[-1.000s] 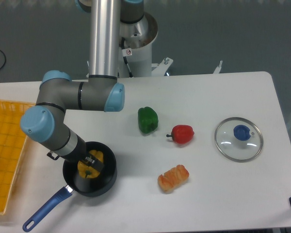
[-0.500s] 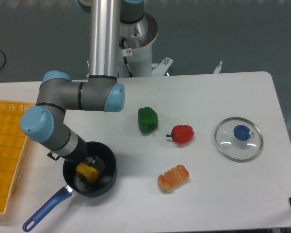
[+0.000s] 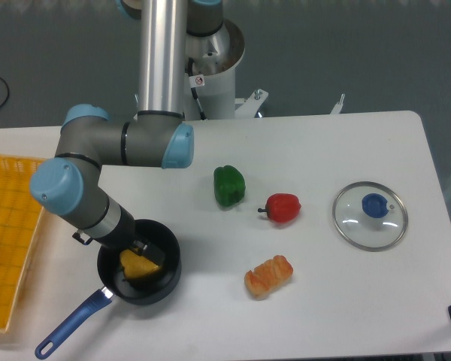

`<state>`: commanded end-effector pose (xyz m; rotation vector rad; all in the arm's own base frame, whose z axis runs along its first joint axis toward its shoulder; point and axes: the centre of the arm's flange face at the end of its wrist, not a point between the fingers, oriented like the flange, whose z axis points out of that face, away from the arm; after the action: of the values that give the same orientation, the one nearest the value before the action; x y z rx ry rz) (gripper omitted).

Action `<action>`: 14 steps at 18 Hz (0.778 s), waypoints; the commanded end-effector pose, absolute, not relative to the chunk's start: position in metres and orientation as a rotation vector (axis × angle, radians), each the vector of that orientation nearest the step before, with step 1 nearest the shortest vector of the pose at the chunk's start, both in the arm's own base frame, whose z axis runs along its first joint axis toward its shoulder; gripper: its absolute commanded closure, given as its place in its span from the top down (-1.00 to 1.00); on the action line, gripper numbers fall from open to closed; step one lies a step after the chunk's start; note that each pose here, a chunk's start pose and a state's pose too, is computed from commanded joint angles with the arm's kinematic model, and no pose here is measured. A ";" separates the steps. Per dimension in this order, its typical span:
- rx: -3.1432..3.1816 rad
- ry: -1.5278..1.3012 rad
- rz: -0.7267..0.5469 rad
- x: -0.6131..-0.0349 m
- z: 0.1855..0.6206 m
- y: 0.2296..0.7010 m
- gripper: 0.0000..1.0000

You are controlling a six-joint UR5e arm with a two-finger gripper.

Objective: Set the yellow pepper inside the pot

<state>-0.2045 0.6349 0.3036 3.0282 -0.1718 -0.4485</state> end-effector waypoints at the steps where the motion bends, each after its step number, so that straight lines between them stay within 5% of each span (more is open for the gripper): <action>1: 3.035 -0.175 -0.450 -0.211 0.312 0.629 1.00; 14: 3.126 -0.121 -0.339 -0.352 0.351 0.551 1.00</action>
<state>-0.3523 0.5509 0.3510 3.1262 -0.1209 -0.3386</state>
